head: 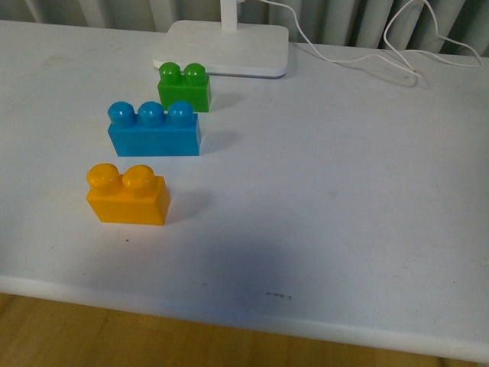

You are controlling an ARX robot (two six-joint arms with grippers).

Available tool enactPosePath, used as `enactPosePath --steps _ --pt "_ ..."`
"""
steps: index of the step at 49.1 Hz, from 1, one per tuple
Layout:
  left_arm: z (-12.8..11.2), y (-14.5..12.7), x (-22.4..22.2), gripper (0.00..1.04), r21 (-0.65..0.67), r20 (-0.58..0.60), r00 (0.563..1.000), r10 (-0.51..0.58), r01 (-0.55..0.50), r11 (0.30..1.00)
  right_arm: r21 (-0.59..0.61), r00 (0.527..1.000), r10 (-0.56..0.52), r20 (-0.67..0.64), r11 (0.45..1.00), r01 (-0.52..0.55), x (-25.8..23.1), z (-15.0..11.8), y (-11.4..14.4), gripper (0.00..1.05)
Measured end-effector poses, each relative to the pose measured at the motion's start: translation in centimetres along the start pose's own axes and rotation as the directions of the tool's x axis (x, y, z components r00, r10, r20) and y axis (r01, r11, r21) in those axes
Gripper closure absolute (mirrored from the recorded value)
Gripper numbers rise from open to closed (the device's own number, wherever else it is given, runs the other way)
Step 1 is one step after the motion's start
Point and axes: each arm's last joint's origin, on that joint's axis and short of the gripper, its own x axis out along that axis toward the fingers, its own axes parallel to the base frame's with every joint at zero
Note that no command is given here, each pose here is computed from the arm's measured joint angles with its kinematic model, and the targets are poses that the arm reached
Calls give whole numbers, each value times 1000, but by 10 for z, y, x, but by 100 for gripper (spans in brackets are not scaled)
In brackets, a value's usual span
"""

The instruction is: Insert yellow block into base center

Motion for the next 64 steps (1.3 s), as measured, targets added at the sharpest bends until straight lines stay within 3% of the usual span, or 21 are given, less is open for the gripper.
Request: enactPosePath --steps 44,53,64 --pt "0 0 0 6 0 0 1000 0 0 1000 -33 996 79 -30 996 -80 13 -18 20 9" --pt "0 0 0 6 0 0 1000 0 0 1000 -46 994 104 -28 993 -105 8 -32 42 9" --pt "0 0 0 6 0 0 1000 0 0 1000 -36 990 141 -24 989 -142 -2 -52 93 9"
